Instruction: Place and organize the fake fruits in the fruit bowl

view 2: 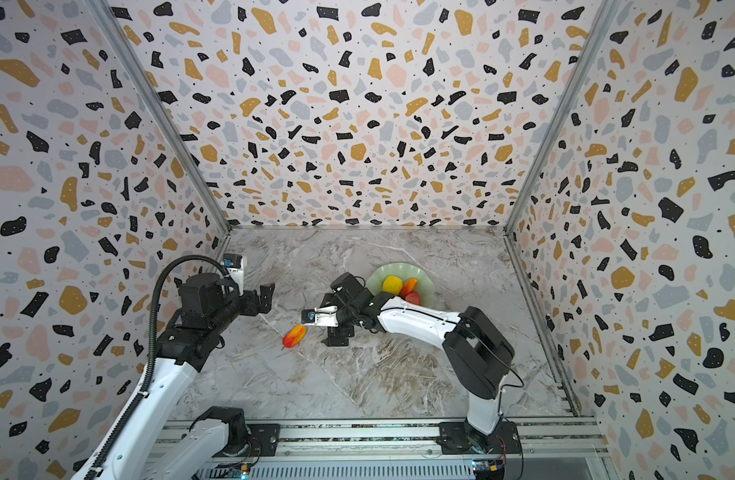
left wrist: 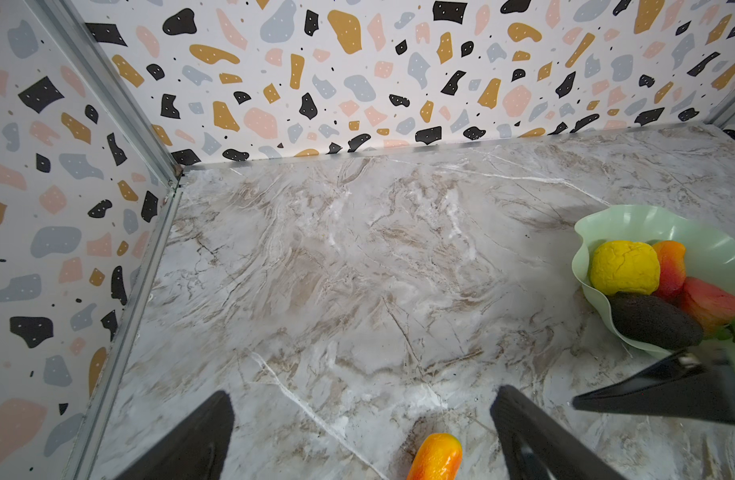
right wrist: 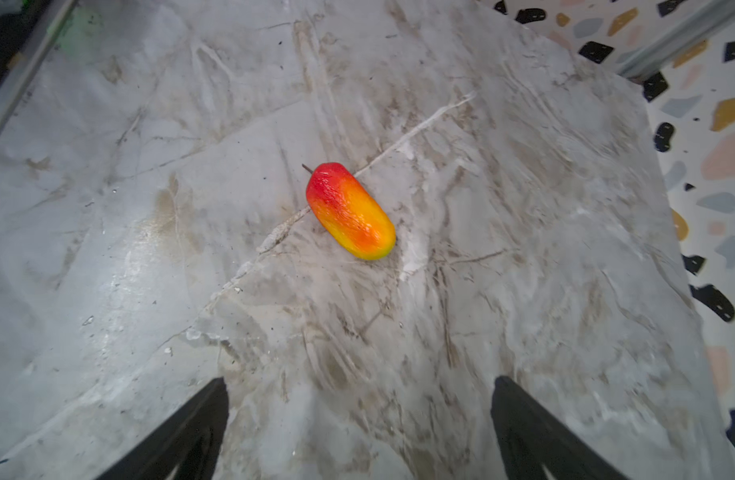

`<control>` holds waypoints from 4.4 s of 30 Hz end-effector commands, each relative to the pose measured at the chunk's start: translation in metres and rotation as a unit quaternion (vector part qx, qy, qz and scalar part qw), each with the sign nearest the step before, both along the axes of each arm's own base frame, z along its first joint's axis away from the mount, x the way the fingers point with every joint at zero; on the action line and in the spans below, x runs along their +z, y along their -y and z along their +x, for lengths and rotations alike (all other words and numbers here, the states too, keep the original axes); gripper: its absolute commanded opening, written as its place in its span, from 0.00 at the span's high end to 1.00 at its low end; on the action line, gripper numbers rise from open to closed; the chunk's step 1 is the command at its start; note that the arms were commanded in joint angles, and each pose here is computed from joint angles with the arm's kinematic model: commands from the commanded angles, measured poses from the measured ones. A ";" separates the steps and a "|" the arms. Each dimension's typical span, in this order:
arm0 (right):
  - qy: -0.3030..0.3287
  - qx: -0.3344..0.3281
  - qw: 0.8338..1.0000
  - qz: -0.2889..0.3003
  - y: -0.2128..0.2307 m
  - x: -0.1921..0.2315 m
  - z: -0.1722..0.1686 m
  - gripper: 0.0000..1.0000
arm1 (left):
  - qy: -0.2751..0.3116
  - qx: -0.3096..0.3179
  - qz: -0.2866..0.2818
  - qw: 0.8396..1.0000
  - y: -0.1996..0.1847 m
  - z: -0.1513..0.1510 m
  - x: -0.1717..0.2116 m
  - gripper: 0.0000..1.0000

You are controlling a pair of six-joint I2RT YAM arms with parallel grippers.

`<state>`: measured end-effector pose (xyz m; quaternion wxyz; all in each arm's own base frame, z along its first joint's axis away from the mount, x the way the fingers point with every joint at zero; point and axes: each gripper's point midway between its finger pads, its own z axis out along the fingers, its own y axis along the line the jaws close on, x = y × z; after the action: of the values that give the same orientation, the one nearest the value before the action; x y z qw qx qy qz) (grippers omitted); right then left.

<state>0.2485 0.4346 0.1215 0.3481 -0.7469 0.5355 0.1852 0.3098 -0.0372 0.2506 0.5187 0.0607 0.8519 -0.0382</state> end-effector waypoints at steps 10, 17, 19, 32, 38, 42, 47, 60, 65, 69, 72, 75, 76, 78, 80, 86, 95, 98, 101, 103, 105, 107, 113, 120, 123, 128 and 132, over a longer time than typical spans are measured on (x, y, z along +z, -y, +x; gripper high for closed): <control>-0.012 0.133 0.990 -0.043 -0.074 -0.034 -0.014 0.03 | 0.026 0.009 0.000 1.000 -0.004 0.000 0.010 0.00; -0.046 0.144 0.987 -0.047 -0.091 -0.050 -0.022 0.10 | 0.029 0.010 0.001 1.000 -0.004 -0.001 0.011 0.00; -0.055 0.140 0.987 -0.051 -0.093 -0.055 -0.023 0.13 | 0.029 0.009 0.001 1.000 -0.004 -0.001 0.011 0.00; -0.080 0.113 0.988 -0.073 -0.092 -0.073 -0.021 0.49 | 0.032 0.009 0.000 0.999 -0.004 -0.002 0.013 0.00; -0.085 0.105 0.988 -0.072 -0.081 -0.057 -0.021 0.64 | 0.032 0.009 0.000 0.999 -0.004 -0.002 0.012 0.00; -0.114 0.101 0.988 -0.011 -0.063 -0.013 -0.022 0.68 | 0.032 0.009 -0.001 0.999 -0.004 -0.002 0.012 0.00; -0.110 0.039 0.990 0.077 -0.020 0.044 -0.006 0.75 | 0.031 0.009 -0.001 0.999 -0.004 -0.001 0.012 0.00; -0.094 -0.289 0.936 0.178 0.119 0.067 0.092 0.78 | 0.024 0.004 -0.002 1.000 -0.002 0.002 0.009 0.00; -0.072 -0.406 0.894 0.174 0.167 0.063 0.139 0.82 | 0.024 0.003 -0.003 1.000 -0.001 0.002 0.008 0.00; -0.053 -0.469 0.864 0.174 0.200 0.061 0.165 0.81 | 0.025 0.005 -0.002 1.000 -0.002 0.001 0.009 0.00; -0.044 -0.499 0.850 0.165 0.218 0.051 0.179 0.80 | 0.025 0.005 -0.002 1.000 -0.002 0.001 0.009 0.00; -0.022 -0.513 0.847 0.136 0.227 0.035 0.188 0.80 | 0.026 0.005 -0.002 1.000 -0.002 0.001 0.009 0.00; -0.017 -0.516 0.847 0.126 0.229 0.028 0.191 0.79 | 0.025 0.004 -0.002 1.000 -0.002 0.002 0.009 0.00; -0.013 -0.516 0.849 0.115 0.232 0.020 0.194 0.79 | 0.024 0.005 -0.002 1.000 -0.002 0.002 0.008 0.00; -0.012 -0.515 0.850 0.106 0.233 0.012 0.199 0.78 | 0.023 0.005 -0.001 1.000 -0.002 0.002 0.007 0.01; -0.007 -0.524 0.845 0.105 0.244 0.008 0.213 0.74 | 0.020 0.006 -0.001 1.000 -0.002 0.003 0.006 0.00; -0.027 -0.518 0.847 0.115 0.242 0.002 0.219 0.51 | 0.015 0.005 0.000 1.000 -0.002 0.005 0.003 0.00; -0.035 -0.516 0.847 0.119 0.239 0.000 0.220 0.36 | 0.013 0.005 -0.001 1.000 -0.002 0.005 0.002 0.00; -0.035 -0.518 0.846 0.121 0.240 0.003 0.220 0.26 | 0.012 0.006 0.000 1.000 -0.002 0.006 0.002 0.00; -0.028 -0.521 0.844 0.123 0.243 0.011 0.218 0.21 | 0.012 0.006 0.000 1.000 -0.002 0.006 0.002 0.00; -0.018 -0.522 0.843 0.127 0.247 0.023 0.212 0.18 | 0.011 0.006 0.001 1.000 -0.002 0.006 0.001 0.01; -0.005 -0.525 0.840 0.136 0.253 0.040 0.204 0.13 | 0.012 0.006 0.000 1.000 -0.002 0.006 0.002 0.00; 0.035 -0.550 0.812 0.195 0.284 0.091 0.158 0.01 | 0.014 0.008 0.003 1.000 -0.003 0.006 0.003 0.00; 0.105 -0.645 0.678 0.336 0.364 0.119 0.091 0.01 | 0.084 0.039 -0.024 0.995 -0.011 0.006 0.031 0.00; 0.136 -0.689 0.597 0.388 0.409 0.114 0.067 0.01 | 0.144 0.067 -0.102 0.982 -0.012 0.010 0.053 0.00; 0.170 -0.719 0.524 0.423 0.452 0.084 0.047 0.01 | 0.231 0.167 -0.187 0.940 -0.040 0.021 0.043 0.00; 0.170 -0.738 0.529 0.383 0.459 0.057 0.060 0.01 | 0.213 0.264 -0.073 0.938 -0.077 0.021 -0.008 0.01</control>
<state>0.2994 -0.0191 0.1493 0.6550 0.0773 0.7472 -0.0816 0.3333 0.0072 0.2272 0.6371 -0.1417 0.7573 -0.0226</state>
